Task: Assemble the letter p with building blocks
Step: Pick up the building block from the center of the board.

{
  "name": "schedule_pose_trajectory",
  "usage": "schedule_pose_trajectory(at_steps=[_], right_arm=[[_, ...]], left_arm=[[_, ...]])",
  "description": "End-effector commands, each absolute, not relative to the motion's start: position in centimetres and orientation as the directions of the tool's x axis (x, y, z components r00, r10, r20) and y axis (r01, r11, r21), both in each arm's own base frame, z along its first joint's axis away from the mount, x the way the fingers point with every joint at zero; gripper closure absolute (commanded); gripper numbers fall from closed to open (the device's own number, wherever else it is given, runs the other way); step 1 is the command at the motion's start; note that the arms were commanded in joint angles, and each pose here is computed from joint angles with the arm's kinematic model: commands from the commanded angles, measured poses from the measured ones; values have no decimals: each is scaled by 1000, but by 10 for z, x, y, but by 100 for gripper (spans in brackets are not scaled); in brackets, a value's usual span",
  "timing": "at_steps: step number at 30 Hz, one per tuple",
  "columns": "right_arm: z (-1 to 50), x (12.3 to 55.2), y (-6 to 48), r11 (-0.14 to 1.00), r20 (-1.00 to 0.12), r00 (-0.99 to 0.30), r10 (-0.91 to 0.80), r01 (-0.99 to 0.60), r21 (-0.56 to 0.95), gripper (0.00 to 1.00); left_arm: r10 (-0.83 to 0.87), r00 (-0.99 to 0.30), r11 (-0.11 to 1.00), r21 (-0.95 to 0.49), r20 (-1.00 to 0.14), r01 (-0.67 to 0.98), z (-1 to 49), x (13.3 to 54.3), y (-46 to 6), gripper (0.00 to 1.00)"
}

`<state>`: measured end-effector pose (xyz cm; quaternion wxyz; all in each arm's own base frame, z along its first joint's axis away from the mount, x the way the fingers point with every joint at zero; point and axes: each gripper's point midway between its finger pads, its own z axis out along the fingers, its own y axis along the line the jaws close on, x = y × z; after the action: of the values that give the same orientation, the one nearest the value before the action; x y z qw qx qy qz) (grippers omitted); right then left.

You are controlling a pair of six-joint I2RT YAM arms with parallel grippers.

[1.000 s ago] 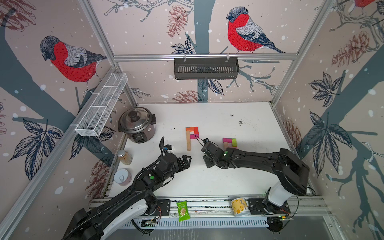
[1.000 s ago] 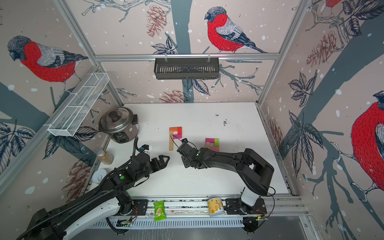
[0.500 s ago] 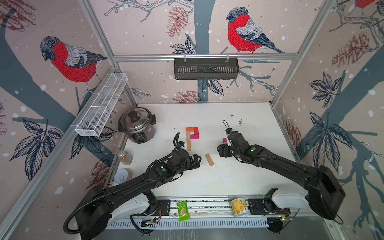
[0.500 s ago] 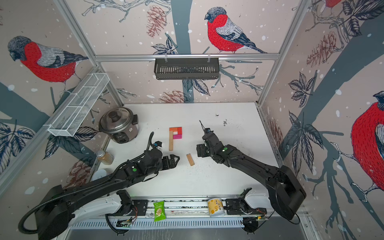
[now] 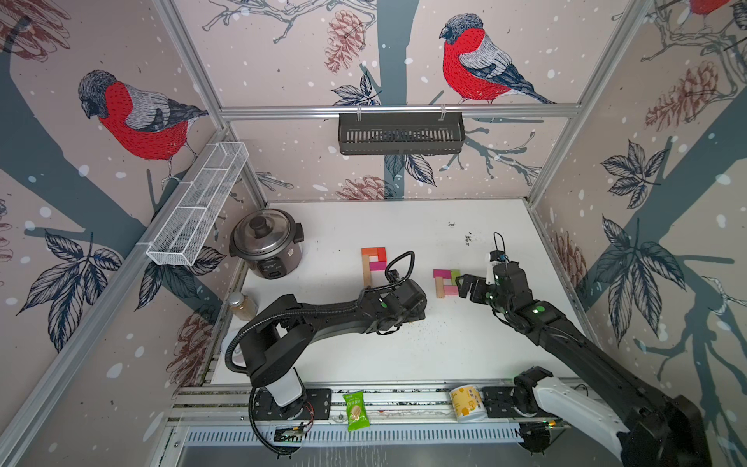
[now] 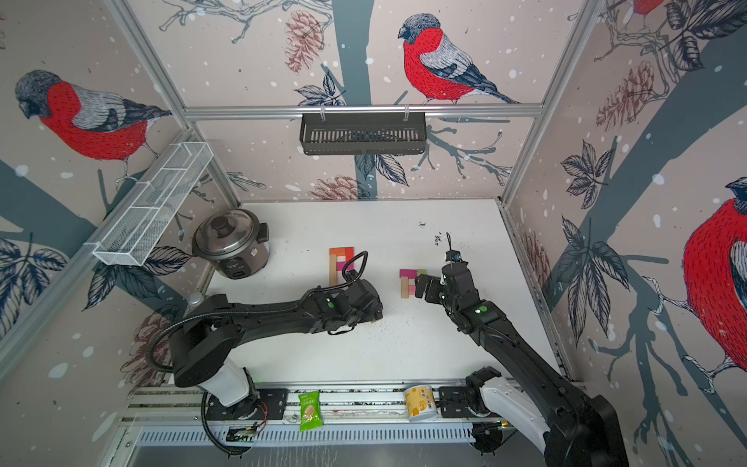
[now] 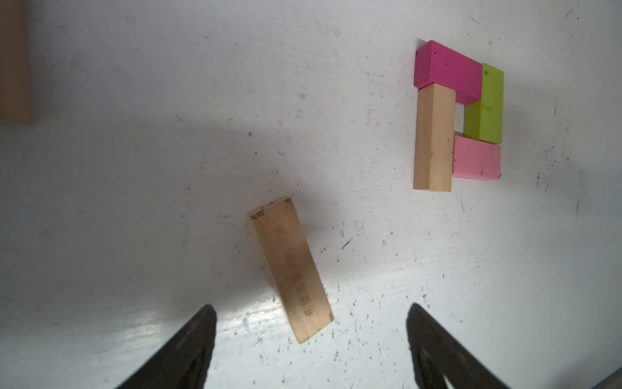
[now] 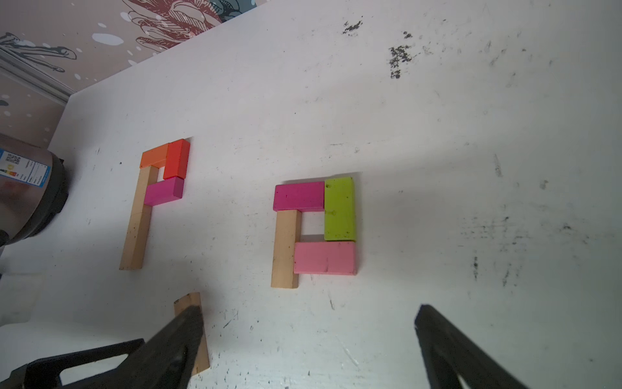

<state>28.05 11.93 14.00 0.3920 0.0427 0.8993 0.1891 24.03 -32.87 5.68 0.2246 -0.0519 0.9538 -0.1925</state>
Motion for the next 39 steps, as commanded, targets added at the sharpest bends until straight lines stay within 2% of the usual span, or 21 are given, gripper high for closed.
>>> schedule_pose_trajectory(at_steps=[1,6,13,19,24,28,39], right_arm=[[149,283,121,908,-704,-662,255,-87,411,0],[146,280,124,898,-689,-678,255,-98,429,0],[142,276,129,888,-674,-695,250,-113,446,0],[139,274,130,883,-665,-703,251,-115,455,0],[137,271,132,877,-658,-711,249,-122,464,0],[136,270,131,879,-658,-711,249,-119,461,0],[139,269,129,878,-665,-702,255,-120,463,0]], left_arm=[[-213,-885,947,-312,-413,-82,48,243,-321,19],[-212,-895,957,-267,-393,-109,34,242,-325,28],[-236,-883,962,-229,-407,-151,30,243,-320,34],[-225,-889,968,-198,-398,-156,20,244,-323,48],[-217,-891,971,-181,-398,-156,18,244,-326,50],[-203,-892,976,-158,-404,-151,17,242,-326,58],[-175,-890,984,-97,-421,-148,16,236,-322,66]])
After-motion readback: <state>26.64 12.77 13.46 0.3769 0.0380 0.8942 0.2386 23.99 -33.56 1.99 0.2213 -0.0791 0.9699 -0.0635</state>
